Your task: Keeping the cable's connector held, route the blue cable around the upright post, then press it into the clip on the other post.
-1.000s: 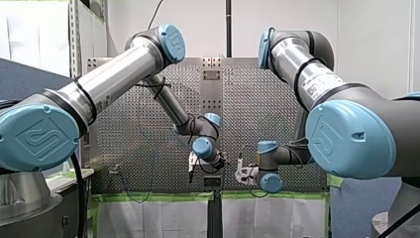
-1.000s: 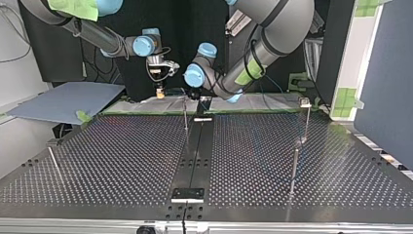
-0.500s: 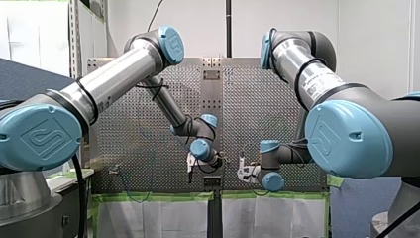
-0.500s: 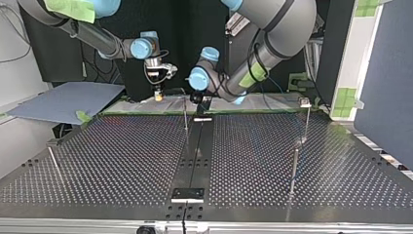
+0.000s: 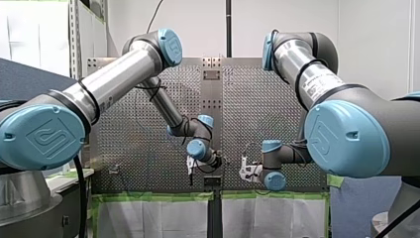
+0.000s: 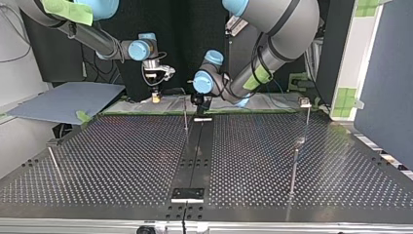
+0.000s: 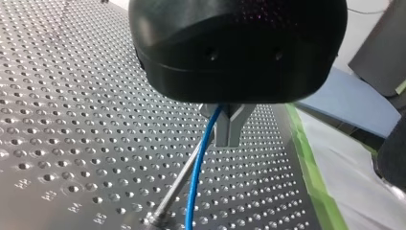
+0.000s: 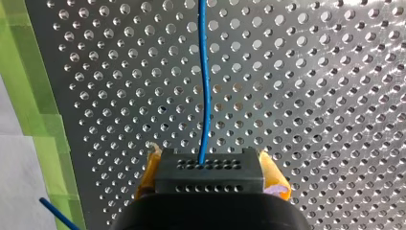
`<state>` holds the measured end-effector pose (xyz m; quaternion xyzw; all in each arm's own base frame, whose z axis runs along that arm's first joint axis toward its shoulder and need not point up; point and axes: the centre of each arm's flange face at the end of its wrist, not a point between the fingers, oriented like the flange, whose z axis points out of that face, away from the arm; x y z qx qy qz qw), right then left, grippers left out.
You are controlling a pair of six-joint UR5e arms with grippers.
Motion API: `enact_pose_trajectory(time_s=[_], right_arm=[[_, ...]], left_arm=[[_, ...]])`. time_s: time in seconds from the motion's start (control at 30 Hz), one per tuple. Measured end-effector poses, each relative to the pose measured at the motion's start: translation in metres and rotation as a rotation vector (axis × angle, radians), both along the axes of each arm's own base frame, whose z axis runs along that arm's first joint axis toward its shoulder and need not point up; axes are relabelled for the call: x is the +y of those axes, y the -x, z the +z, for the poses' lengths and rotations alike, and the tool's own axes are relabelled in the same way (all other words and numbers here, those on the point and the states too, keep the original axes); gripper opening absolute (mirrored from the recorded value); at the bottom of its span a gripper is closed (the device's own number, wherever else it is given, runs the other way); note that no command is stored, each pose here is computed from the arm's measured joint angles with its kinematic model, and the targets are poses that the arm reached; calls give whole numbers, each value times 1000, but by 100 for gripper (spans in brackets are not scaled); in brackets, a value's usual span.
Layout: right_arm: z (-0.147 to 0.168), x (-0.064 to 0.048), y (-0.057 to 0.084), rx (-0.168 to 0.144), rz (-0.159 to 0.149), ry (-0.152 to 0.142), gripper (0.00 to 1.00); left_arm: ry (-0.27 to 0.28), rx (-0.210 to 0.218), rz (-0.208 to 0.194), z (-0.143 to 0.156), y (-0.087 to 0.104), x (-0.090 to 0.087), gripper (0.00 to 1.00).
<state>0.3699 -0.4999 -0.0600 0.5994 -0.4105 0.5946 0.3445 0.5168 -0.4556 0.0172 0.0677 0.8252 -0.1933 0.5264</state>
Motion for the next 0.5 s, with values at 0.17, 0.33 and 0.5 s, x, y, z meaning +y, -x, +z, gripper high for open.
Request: enact_pose_trajectory(time_s=[0.17, 0.33, 0.5], right_arm=[[-1, -1, 1, 2, 0, 0, 0], [-2, -3, 2, 2, -2, -1, 0], [-2, -5, 4, 1, -6, -1, 0]], left_arm=[[-10, 24, -1, -15, 2, 3, 0], [-13, 25, -9, -19, 1, 4, 0], [-4, 19, -11, -19, -2, 6, 0]])
